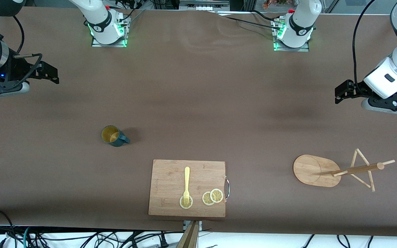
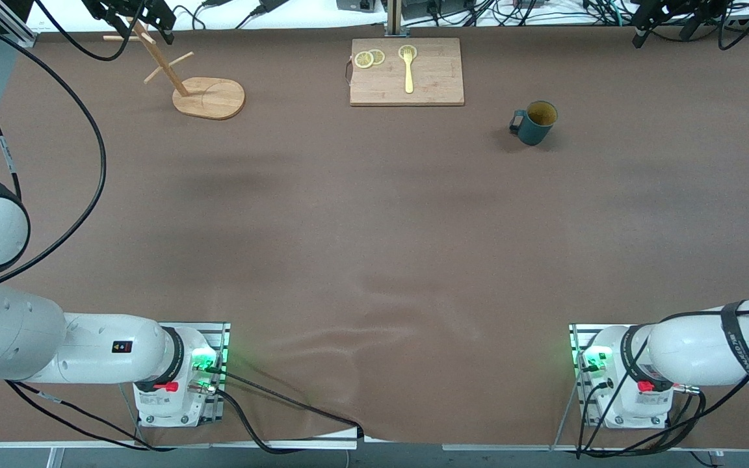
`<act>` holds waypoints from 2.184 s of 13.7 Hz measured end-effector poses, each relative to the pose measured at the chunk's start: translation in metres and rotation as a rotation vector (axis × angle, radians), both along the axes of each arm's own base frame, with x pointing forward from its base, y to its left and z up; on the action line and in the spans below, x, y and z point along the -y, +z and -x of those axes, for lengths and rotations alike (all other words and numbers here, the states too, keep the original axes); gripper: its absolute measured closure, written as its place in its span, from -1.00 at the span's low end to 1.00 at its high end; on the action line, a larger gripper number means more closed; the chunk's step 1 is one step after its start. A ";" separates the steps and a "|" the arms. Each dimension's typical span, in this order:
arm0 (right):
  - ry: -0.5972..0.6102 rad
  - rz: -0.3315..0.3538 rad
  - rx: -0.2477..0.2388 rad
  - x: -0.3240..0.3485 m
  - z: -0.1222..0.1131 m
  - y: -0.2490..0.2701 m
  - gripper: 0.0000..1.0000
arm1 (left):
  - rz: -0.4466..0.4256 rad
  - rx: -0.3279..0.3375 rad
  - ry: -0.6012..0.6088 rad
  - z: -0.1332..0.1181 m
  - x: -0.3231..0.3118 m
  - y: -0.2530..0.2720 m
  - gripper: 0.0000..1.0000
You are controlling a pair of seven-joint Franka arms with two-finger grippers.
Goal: Pass cup and hang on rack
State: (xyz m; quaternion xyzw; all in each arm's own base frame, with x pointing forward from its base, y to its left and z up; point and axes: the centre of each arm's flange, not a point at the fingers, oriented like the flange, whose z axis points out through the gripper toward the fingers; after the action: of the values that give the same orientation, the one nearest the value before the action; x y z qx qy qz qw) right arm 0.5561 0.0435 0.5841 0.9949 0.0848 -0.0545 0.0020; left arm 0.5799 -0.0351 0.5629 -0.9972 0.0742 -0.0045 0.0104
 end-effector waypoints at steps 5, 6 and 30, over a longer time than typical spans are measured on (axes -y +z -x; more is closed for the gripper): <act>0.004 0.000 -0.003 -0.003 0.000 -0.001 -1.00 | 0.000 0.000 0.000 0.000 0.000 0.000 -1.00; 0.005 0.001 -0.008 -0.004 -0.001 -0.003 -1.00 | 0.000 0.000 0.000 0.000 0.000 0.000 -1.00; -0.011 0.006 -0.046 0.004 -0.013 -0.030 -1.00 | 0.000 0.000 0.000 0.000 0.000 0.000 -1.00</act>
State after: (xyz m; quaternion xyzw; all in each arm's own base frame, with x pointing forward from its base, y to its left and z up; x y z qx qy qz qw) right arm 0.5694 0.0400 0.5538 0.9938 0.0793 -0.0779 0.0029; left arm 0.5799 -0.0352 0.5629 -0.9972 0.0742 -0.0045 0.0104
